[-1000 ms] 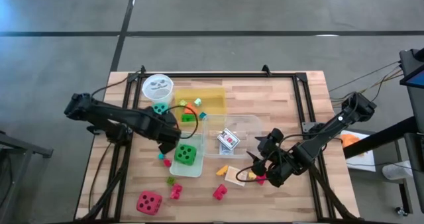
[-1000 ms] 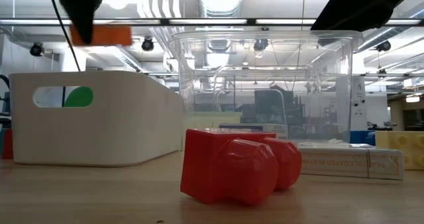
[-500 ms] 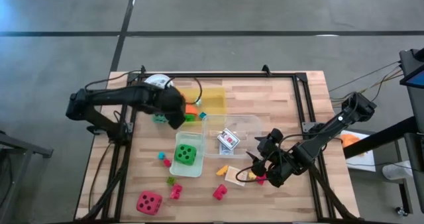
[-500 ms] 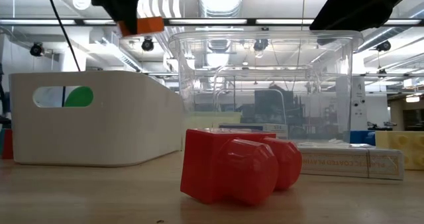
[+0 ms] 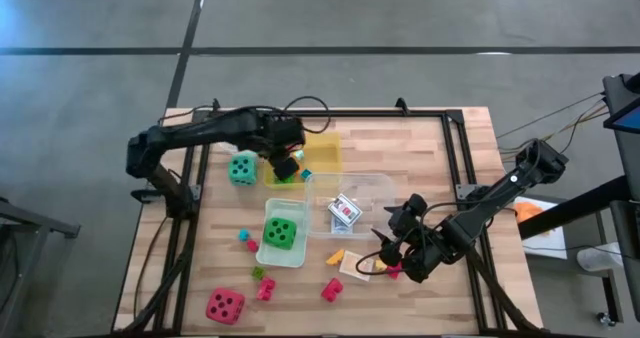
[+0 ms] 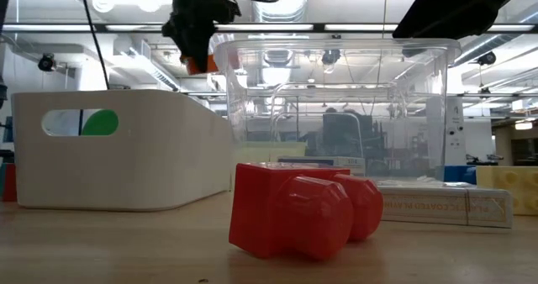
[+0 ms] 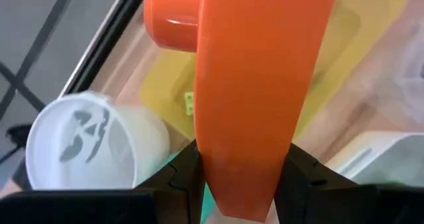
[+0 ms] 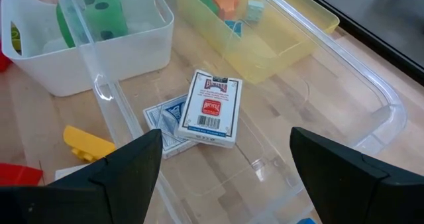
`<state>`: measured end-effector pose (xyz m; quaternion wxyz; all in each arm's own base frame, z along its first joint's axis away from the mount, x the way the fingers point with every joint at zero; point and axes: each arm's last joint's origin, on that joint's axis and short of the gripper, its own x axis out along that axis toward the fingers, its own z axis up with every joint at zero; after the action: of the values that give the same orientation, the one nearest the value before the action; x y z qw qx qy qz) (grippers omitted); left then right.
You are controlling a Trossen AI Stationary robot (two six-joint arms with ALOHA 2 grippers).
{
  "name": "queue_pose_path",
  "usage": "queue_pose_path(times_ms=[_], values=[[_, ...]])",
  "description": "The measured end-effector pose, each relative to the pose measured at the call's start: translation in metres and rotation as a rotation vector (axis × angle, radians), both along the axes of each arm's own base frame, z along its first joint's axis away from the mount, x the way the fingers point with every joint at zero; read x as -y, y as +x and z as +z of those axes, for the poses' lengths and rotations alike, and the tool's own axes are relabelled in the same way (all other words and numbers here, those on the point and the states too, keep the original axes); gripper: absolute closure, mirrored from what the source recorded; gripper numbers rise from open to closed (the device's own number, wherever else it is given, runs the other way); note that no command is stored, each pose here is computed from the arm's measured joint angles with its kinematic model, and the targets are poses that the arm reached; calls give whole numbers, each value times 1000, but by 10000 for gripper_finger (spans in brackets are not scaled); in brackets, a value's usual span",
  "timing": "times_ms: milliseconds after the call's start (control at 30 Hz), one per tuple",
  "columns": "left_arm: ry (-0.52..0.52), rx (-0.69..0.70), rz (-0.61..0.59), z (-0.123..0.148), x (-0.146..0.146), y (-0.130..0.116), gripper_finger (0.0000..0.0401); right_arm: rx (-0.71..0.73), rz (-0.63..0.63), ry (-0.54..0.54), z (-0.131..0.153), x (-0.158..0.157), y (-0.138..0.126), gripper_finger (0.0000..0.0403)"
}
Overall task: Pick & Place Toys
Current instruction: Put the orange game piece into the yellow bin
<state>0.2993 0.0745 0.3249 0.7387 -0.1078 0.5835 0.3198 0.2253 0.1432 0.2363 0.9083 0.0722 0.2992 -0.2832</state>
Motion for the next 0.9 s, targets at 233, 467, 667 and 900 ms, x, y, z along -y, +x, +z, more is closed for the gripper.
queue_pose_path(times_ms=[233,467,667,900], values=[[-17,-9,-72,-6,-14,18,283,-5,5,-4,0,0,0,78],[-40,-91,-43,-33,-41,28,283,-7,7,-1,0,0,0,78],[-99,-153,-98,-58,-53,34,283,-9,7,-2,-1,0,0,78],[-116,-215,-105,-97,-54,26,283,-8,6,3,-1,0,0,78]])
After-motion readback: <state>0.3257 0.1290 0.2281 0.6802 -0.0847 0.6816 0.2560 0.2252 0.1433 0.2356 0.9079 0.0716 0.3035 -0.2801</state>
